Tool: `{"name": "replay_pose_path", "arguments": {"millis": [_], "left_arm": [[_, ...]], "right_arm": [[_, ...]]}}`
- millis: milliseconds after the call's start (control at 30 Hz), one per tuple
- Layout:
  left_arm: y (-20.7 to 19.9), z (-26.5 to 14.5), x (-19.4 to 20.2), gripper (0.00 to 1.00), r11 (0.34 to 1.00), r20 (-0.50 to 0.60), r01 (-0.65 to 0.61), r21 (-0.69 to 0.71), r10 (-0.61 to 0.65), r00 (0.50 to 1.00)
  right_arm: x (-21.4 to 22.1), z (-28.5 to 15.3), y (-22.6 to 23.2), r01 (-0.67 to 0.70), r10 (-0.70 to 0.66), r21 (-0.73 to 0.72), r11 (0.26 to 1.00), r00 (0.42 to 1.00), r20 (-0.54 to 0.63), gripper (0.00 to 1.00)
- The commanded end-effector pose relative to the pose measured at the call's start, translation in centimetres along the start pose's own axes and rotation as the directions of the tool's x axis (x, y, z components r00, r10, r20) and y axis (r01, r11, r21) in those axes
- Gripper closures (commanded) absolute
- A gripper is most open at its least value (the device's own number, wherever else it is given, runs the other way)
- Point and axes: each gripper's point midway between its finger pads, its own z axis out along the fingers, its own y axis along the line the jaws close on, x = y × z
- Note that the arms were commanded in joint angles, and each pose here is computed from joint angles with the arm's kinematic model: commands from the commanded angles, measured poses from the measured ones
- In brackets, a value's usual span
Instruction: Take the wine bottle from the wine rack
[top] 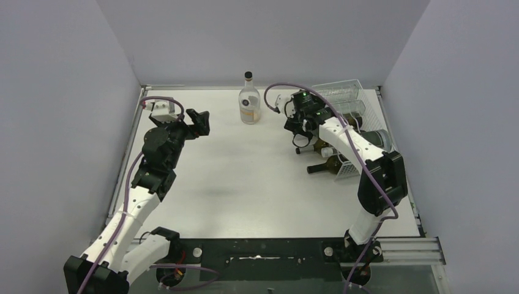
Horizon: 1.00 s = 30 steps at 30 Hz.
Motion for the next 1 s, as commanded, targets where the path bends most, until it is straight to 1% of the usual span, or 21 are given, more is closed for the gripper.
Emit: {"name": "replay_pose_path", "arguments": {"millis": [0,267,467,667,867,967], "left_arm": [[-0.7,-0.1,-2.1,0.07,1.0,0.065,0.012,0.02,-0.013,0.998],[-0.7,-0.1,-2.1,0.07,1.0,0.066,0.011,0.018,-0.012,0.998],[-0.8,-0.1,-2.1,0.07,1.0,0.065,0.01,0.022,-0.011,0.998],[-0.8,0.0,-1.9,0.07,1.0,0.06,0.011,0.022,-0.012,0.998],[-0.8,0.0,-1.9,0.07,1.0,0.058,0.011,0.025,-0.013,0.998],[-0.8,0.1,-1.8,0.07,1.0,0.056,0.012,0.026,-0.013,0.998]], "right_arm": [[-1.5,1.1,-1.3,0.072,-0.073,0.023,0.997,0.995,0.065,0.04],[-1.9,3.2,-0.8,0.141,-0.139,-0.017,0.99,0.987,0.076,0.08],[-2.0,4.9,-0.5,0.148,-0.145,-0.037,0.988,0.986,0.085,0.12],[-1.2,6.0,-0.9,0.206,-0.206,0.011,0.978,0.977,0.048,0.15],[-1.6,5.9,-1.9,0.229,-0.233,0.059,0.972,0.97,0.067,0.21],[-1.5,5.6,-2.1,0.229,-0.233,0.061,0.972,0.97,0.066,0.23]]}}
